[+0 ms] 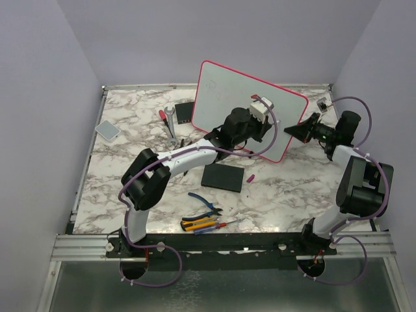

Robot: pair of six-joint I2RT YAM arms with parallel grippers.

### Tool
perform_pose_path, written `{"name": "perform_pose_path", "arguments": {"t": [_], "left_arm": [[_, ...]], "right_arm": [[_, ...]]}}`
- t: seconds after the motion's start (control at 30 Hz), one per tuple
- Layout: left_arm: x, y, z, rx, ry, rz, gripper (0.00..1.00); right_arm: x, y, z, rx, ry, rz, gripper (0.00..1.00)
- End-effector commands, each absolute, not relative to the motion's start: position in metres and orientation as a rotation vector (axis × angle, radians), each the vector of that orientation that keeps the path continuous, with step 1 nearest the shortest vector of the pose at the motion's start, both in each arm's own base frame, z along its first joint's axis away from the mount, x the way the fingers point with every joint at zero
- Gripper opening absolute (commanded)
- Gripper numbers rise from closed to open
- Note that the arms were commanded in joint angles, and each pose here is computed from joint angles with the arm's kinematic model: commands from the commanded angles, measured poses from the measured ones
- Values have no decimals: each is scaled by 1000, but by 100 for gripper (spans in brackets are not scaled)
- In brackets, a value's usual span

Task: Write a sentence on the whiteboard

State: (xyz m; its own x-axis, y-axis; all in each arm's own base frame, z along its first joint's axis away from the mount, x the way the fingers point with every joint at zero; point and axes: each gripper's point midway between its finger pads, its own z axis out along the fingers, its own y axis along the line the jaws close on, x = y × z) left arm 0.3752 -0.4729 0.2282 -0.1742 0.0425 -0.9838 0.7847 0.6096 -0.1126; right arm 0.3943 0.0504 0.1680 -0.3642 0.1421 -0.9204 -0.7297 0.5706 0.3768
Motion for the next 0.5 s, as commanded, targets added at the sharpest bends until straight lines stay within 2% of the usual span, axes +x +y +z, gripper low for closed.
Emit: {"name": "perform_pose_path", "arguments": {"t": [0.0,0.47], "left_arm": [[388,-473,253,664,1576,-729,0],[382,-485,244,698,1586,-779,0]], "right_arm": [[396,49,147,-437,1773,971,1],[396,49,146,-436,1774,970,1]]}}
